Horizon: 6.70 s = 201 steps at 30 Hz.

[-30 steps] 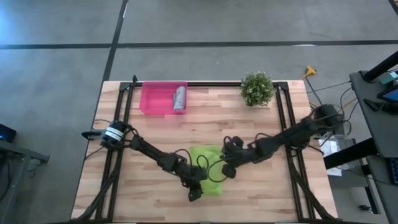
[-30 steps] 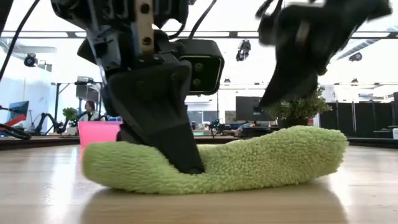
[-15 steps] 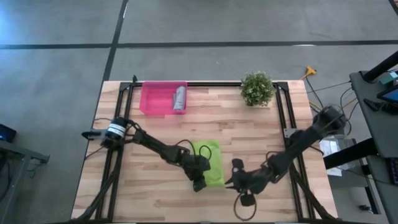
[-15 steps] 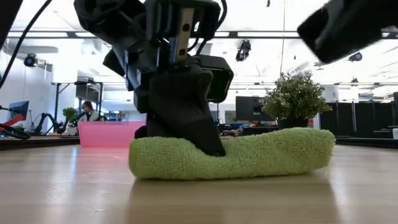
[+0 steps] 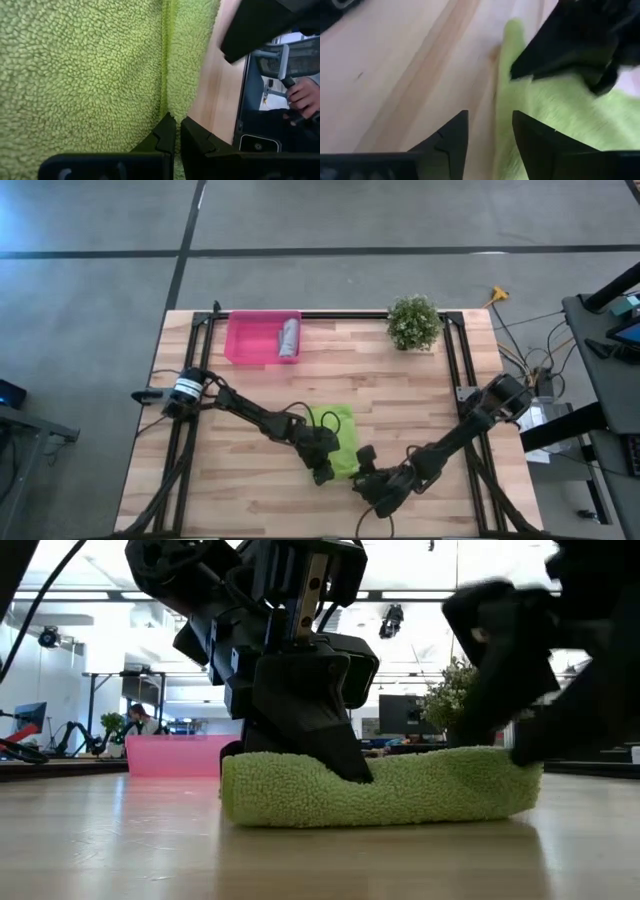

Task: Roll microfiber towels into tight, uniform cylinder then place into a basket
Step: Roll the green microfiber cloth

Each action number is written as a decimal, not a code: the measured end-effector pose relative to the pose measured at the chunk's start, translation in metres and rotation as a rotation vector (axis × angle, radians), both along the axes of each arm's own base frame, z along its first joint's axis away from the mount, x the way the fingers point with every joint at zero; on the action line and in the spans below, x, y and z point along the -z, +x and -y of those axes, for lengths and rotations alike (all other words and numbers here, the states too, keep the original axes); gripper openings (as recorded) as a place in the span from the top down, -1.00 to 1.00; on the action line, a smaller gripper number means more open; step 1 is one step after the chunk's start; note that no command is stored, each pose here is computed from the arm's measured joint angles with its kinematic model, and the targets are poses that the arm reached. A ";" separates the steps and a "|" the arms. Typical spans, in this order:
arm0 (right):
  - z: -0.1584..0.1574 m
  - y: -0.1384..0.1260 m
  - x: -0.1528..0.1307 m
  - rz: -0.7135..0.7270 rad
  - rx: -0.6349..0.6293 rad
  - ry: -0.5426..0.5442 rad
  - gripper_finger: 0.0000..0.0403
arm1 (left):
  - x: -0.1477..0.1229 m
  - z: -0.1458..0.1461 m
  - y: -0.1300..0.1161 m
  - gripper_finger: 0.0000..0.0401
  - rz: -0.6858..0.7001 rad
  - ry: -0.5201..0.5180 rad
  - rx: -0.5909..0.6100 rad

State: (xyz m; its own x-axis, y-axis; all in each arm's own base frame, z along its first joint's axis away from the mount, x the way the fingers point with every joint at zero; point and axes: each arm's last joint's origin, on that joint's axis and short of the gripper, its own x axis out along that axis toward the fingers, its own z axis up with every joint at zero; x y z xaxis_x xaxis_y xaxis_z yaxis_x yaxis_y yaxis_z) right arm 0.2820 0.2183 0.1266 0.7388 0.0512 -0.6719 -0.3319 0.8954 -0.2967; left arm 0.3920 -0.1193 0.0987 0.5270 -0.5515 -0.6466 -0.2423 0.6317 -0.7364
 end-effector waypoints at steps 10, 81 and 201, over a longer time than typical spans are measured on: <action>0.005 -0.001 0.020 -0.036 -0.009 -0.094 0.50 | 0.001 0.000 0.000 1.00 -0.002 -0.002 0.002; 0.044 -0.010 0.039 -0.215 0.441 1.246 0.96 | -0.099 0.077 -0.079 0.65 0.577 0.965 0.492; 0.048 -0.016 0.040 -0.168 0.466 1.287 0.96 | -0.031 0.099 -0.037 0.23 0.408 0.895 0.247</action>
State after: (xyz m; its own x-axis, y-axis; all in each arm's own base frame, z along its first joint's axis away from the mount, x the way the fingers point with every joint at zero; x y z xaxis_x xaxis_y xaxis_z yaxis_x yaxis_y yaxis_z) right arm 0.2664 0.1698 0.0866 0.7747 0.4712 -0.4217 0.1226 0.5423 0.8312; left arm 0.3547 -0.2182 0.1299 0.7367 -0.0758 -0.6719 0.1336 0.9904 0.0347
